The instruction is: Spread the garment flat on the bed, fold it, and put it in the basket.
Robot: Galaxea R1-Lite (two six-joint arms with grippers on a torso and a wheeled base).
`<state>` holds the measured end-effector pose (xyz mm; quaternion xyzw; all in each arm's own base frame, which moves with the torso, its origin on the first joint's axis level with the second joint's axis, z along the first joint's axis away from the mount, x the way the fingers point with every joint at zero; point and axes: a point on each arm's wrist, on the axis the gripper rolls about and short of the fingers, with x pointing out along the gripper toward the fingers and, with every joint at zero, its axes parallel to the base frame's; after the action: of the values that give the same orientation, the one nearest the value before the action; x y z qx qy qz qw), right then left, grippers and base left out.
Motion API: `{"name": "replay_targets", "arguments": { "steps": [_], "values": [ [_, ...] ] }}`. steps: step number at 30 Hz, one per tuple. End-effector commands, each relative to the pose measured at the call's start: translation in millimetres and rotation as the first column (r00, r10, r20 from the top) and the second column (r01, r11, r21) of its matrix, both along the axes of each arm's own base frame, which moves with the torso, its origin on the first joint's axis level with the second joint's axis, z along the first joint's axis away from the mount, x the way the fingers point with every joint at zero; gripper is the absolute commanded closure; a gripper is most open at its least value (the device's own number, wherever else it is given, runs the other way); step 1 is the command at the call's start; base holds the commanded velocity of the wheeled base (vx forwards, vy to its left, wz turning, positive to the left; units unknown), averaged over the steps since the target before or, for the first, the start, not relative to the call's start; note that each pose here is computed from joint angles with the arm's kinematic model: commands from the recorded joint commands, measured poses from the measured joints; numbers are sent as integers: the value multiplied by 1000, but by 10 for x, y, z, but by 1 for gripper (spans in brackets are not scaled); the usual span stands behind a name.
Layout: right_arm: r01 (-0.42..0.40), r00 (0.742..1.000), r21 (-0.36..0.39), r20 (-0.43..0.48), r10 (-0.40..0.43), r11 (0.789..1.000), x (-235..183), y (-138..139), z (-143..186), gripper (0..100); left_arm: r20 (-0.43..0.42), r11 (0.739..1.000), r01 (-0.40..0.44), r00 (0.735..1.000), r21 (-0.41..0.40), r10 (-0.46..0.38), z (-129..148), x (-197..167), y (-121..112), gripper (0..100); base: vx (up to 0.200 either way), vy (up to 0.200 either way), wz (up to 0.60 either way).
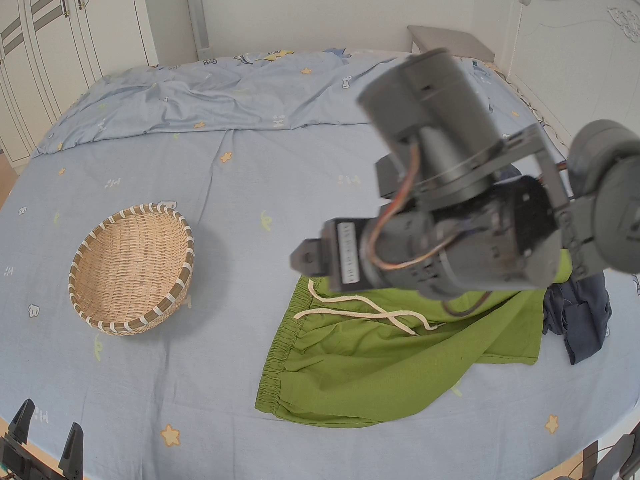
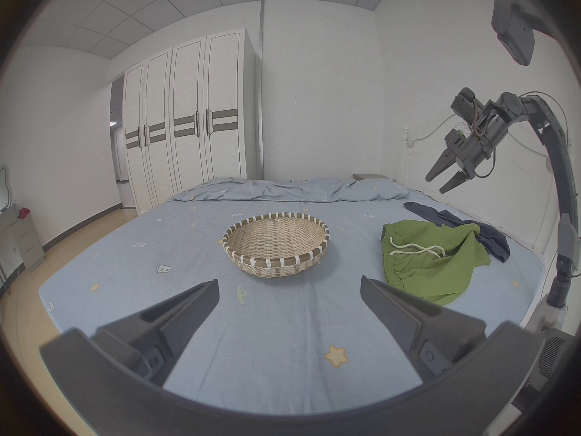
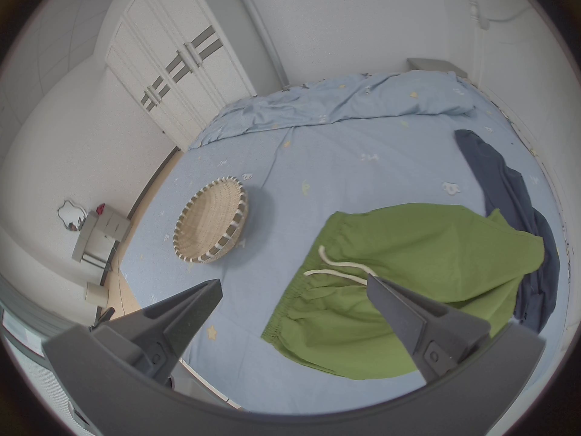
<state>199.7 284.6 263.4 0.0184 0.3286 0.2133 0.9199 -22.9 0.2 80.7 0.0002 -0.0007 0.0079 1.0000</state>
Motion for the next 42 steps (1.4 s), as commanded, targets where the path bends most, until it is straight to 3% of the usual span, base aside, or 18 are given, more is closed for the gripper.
{"name": "replay_targets", "arguments": {
  "steps": [1,3,8,14,16,21,22,23,26,28,30,31,33,35,36,37,38,42],
  "values": [
    [113,993,136,8,-115,984,-190,-1157,383,0,-1,1000,-1,1000,0,1,-53,1,0,0,0,0,0],
    [147,989,201,2,-151,968,-317,-1571,399,0,-1,1000,-1,1000,0,1,-53,1,0,0,0,0,0],
    [141,988,311,16,-153,940,-521,-1983,310,0,-2,1000,5,1000,7,-5,-53,1,-1,0,0,0,0],
    [147,985,347,40,-171,926,-651,-2094,152,0,-3,1000,10,1000,6,-10,-54,1,-2,0,0,0,0],
    [163,981,378,40,-192,911,-697,-2128,113,0,-2,1000,8,1000,6,-8,-53,1,-2,0,0,0,0],
    [169,979,372,47,-200,913,-785,-2182,67,0,39,999,-32,999,35,30,43,-24,6,0,0,0,0],
    [168,977,380,62,-206,909,-840,-2220,82,0,181,1000,-18,983,14,15,489,-169,9,0,0,0,0],
    [166,976,383,65,-206,909,-847,-2223,87,0,223,999,5,975,-44,5,792,-236,15,0,0,0,0],
    [174,975,384,64,-214,907,-834,-2230,89,0,144,972,80,988,-220,-49,1347,-153,28,0,0,0,0],
    [175,976,378,57,-212,909,-826,-2226,71,0,28,970,113,994,-215,-109,1449,19,9,0,0,0,0],
    [174,976,378,57,-211,909,-827,-2224,71,0,7,969,121,992,-215,-123,1452,59,3,0,0,0,0],
    [176,977,372,46,-208,911,-819,-2220,36,0,-160,943,222,951,-249,-266,1464,447,-58,0,0,0,0],
    [173,979,362,36,-199,916,-822,-2211,-8,0,-256,921,255,908,-293,-333,1394,640,-92,0,0,0,0],
    [173,980,352,31,-197,920,-815,-2207,-34,0,-356,890,291,838,-350,-414,1280,867,-138,0,0,0,0],
    [174,981,343,24,-194,923,-795,-2194,-55,0,-402,864,318,786,-389,-470,1209,1016,-177,0,0,0,0],
    [175,981,340,20,-194,924,-788,-2190,-63,0,-409,858,324,774,-399,-483,1195,1051,-186,0,0,0,0],
    [185,981,325,3,-196,927,-751,-2170,-104,0,-430,815,350,715,-462,-550,1125,1214,-239,0,0,0,0],
    [193,980,294,-11,-199,936,-691,-2156,-189,0,-436,713,353,603,-606,-669,954,1519,-335,0,0,0,0]
  ]
}}
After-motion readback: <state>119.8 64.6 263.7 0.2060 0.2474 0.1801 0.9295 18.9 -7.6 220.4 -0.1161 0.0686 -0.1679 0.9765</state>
